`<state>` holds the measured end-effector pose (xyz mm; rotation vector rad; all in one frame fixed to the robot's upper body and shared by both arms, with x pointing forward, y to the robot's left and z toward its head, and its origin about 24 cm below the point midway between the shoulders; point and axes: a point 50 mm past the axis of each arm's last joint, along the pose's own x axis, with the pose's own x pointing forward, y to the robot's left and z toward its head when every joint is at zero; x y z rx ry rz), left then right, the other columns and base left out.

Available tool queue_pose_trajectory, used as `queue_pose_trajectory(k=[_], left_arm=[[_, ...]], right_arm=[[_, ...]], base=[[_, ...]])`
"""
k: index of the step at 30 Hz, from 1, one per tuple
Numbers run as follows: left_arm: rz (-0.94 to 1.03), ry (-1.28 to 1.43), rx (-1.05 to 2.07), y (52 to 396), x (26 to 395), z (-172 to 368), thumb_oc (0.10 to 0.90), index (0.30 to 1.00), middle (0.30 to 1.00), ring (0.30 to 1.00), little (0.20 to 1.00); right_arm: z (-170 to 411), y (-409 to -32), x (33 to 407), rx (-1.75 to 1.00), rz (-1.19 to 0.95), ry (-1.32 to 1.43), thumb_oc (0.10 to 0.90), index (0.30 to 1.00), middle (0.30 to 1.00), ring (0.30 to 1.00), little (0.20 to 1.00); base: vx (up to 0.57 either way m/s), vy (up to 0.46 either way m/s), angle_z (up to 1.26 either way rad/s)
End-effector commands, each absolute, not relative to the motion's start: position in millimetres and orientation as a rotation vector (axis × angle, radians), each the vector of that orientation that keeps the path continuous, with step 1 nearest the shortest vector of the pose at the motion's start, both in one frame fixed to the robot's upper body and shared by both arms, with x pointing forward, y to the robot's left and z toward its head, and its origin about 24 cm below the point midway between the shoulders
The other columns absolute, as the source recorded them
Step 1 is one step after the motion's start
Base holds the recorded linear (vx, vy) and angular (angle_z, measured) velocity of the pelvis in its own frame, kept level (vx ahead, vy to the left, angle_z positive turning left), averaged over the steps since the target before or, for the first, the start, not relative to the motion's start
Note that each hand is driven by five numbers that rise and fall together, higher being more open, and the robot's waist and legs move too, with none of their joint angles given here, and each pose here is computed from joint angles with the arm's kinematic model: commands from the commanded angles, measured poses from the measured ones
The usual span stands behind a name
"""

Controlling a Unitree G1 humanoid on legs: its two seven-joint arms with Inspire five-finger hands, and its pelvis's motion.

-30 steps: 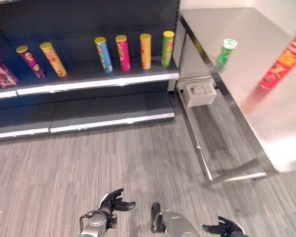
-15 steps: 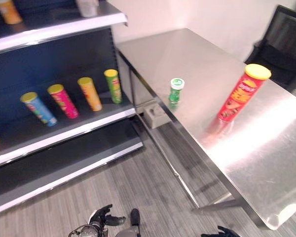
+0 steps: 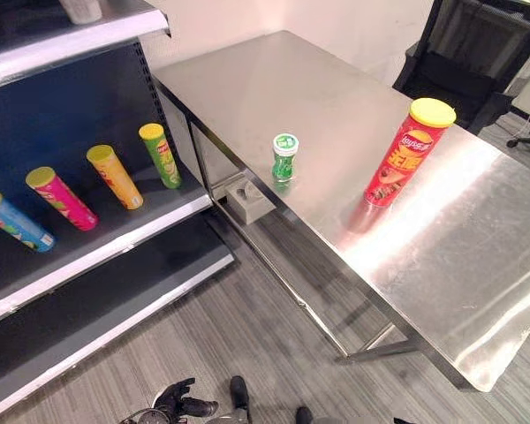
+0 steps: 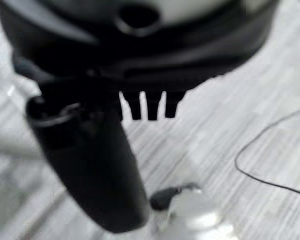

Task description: Put the goods on the table back onto the shelves and tidy them up.

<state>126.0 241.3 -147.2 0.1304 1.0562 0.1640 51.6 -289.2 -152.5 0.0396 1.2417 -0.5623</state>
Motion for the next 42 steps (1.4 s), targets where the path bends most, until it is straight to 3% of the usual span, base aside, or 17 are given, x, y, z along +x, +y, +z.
queue_pose_trajectory(k=[1,5,6,9,11,13,15,16,19,33,42], left_arm=[[0.202,0.941,0.179,261.7,152.5,-129.6,0.8,0.9,0.9,0.9,0.9],[0.174,0.952,0.203,260.9,152.3,-130.2,0.8,0.9,0.9,0.9,0.9],[0.166,0.957,0.211,259.8,151.5,-131.0,0.8,0.9,0.9,0.9,0.9],[0.159,0.963,0.203,257.5,148.1,-132.6,0.8,0.9,0.9,0.9,0.9],[0.155,0.966,0.191,254.7,145.7,-134.2,0.8,0.9,0.9,0.9,0.9],[0.145,0.965,0.187,252.6,144.4,-134.9,0.8,0.9,0.9,0.9,0.9],[0.126,0.965,0.186,252.4,141.5,-135.1,0.8,0.9,0.9,0.9,0.9],[0.104,0.962,0.183,251.7,138.4,-135.2,0.8,0.9,0.9,0.9,0.9],[0.092,0.97,0.18,249.6,133.9,-137.0,0.8,0.9,0.9,0.9,0.9],[0.051,1.039,0.166,239.1,109.5,-147.2,0.8,0.9,0.9,0.9,0.9],[0.044,1.041,0.162,236.3,105.8,-148.3,0.8,0.9,0.9,0.9,0.9]], right_arm=[[-122.7,-356.6,22.9,-0.019,-0.844,1.215,0.8,0.9,0.9,0.9,0.9],[-59.9,-436.7,5.3,-0.063,-1.187,1.004,0.8,0.9,0.9,0.9,0.9],[-16.6,-472.2,15.5,-0.154,-1.274,0.833,0.8,0.9,0.9,0.9,0.9],[77.5,-500.4,79.1,-0.435,-1.206,0.407,0.8,0.9,0.9,0.9,0.9],[147.0,-491.9,123.8,-0.548,-1.109,0.064,0.8,0.9,0.9,0.9,0.9],[179.4,-476.4,150.6,-0.571,-1.002,-0.109,0.8,0.9,0.9,0.9,0.9],[214.4,-458.2,167.2,-0.598,-0.89,-0.277,0.8,0.9,0.9,0.9,0.9],[258.9,-435.9,180.7,-0.589,-0.77,-0.492,0.8,0.9,0.9,0.9,0.9],[277.5,-424.3,188.8,-0.534,-0.702,-0.601,0.8,0.9,0.9,0.9,0.9],[320.4,-354.7,236.9,-0.368,-0.275,-0.814,0.8,0.9,0.9,0.9,0.9],[322.8,-309.7,260.2,-0.42,-0.032,-0.781,0.8,0.9,0.9,0.9,0.9]], base=[[0.06,0.033,-0.15],[0.07,0.005,-0.06],[0.05,-0.009,-0.04],[0.03,-0.014,-0.08],[0.03,-0.034,-0.15],[0.03,-0.051,-0.2],[0.07,-0.083,0.0],[0.08,-0.088,0.15],[0.05,-0.072,0.14],[0.02,-0.057,0.18],[0.0,-0.03,0.09]])
